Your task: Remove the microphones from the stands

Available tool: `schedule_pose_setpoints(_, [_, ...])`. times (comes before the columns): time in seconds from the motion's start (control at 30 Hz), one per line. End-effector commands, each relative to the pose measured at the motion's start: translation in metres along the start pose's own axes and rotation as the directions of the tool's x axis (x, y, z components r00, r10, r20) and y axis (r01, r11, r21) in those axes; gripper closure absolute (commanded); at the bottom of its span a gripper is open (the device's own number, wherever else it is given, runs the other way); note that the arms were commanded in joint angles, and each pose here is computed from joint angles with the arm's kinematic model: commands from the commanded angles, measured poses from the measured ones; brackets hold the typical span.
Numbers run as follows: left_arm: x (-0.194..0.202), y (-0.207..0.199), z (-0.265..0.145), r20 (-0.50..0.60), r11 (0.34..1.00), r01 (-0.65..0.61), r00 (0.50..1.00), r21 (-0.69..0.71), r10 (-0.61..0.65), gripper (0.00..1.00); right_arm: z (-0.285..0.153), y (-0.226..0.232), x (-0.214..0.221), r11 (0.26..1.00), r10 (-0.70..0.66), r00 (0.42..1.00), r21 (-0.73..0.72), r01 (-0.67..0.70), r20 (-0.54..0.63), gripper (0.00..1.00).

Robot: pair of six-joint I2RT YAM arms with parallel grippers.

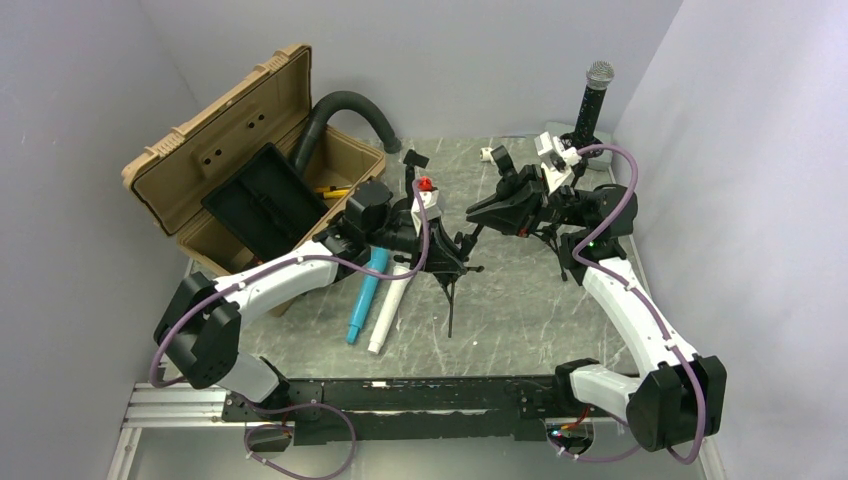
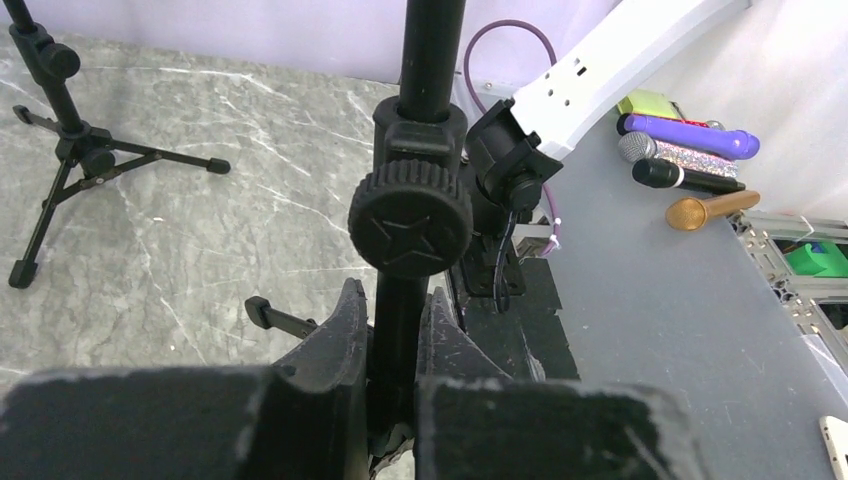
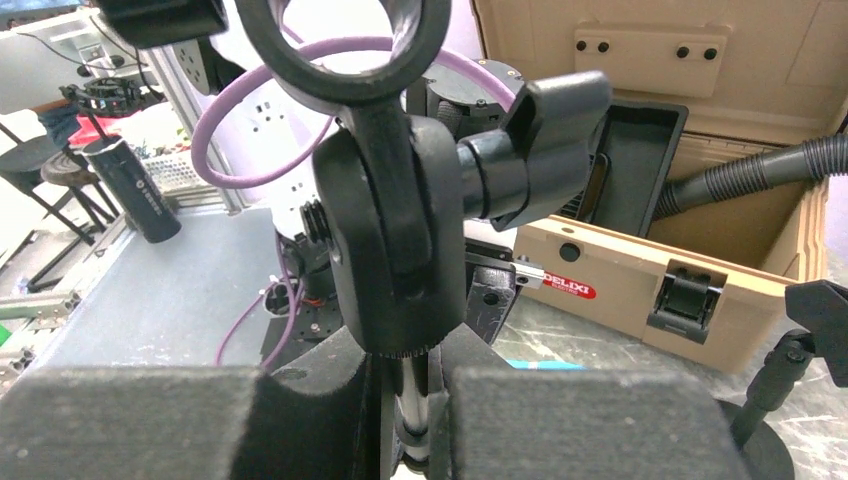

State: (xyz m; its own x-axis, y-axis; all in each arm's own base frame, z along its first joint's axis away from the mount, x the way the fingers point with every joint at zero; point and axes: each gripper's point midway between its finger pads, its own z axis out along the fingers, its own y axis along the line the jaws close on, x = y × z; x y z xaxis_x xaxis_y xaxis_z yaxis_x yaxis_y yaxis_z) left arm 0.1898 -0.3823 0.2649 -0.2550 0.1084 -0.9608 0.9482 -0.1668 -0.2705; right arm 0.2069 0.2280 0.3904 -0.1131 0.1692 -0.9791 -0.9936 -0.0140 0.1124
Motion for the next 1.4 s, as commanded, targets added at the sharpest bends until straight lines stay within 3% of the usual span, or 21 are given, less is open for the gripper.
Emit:
schedule_pose_setpoints(0.0, [-0.022,-0.008,0.002,0.034,0.997,-0.069,0.997,0.035,0.067,1.00,0.001,0.006,-0.019,0.996,-0.084,0.996,0.018,0.083,0.044,1.00])
schedule_pose_setpoints(0.1, [-0.029,-0.013,-0.001,0.055,0.996,-0.085,0.995,0.022,0.083,1.00,0.000,-0.002,-0.013,0.997,-0.061,0.998,0.051,0.060,0.030,0.67])
schedule_pose_setpoints(0.17, [-0.035,-0.016,-0.004,0.068,0.995,-0.095,0.993,0.016,0.094,1.00,-0.001,-0.007,-0.005,0.997,-0.037,0.999,0.073,0.035,0.017,0.53])
schedule_pose_setpoints(0.37, [-0.050,-0.024,-0.011,0.103,0.993,-0.120,0.987,-0.002,0.119,1.00,-0.006,-0.021,0.022,0.991,-0.003,1.000,0.134,0.005,-0.010,0.32])
schedule_pose_setpoints(0.6, [-0.063,-0.021,-0.024,0.176,0.995,-0.088,0.980,-0.044,0.094,1.00,-0.010,-0.024,0.039,0.988,0.016,0.999,0.153,-0.012,-0.028,0.27])
schedule_pose_setpoints(1.37, [-0.061,0.004,-0.020,0.177,0.993,-0.029,0.983,-0.110,0.048,1.00,-0.003,-0.031,0.063,0.987,0.084,0.996,0.138,-0.080,-0.027,0.34])
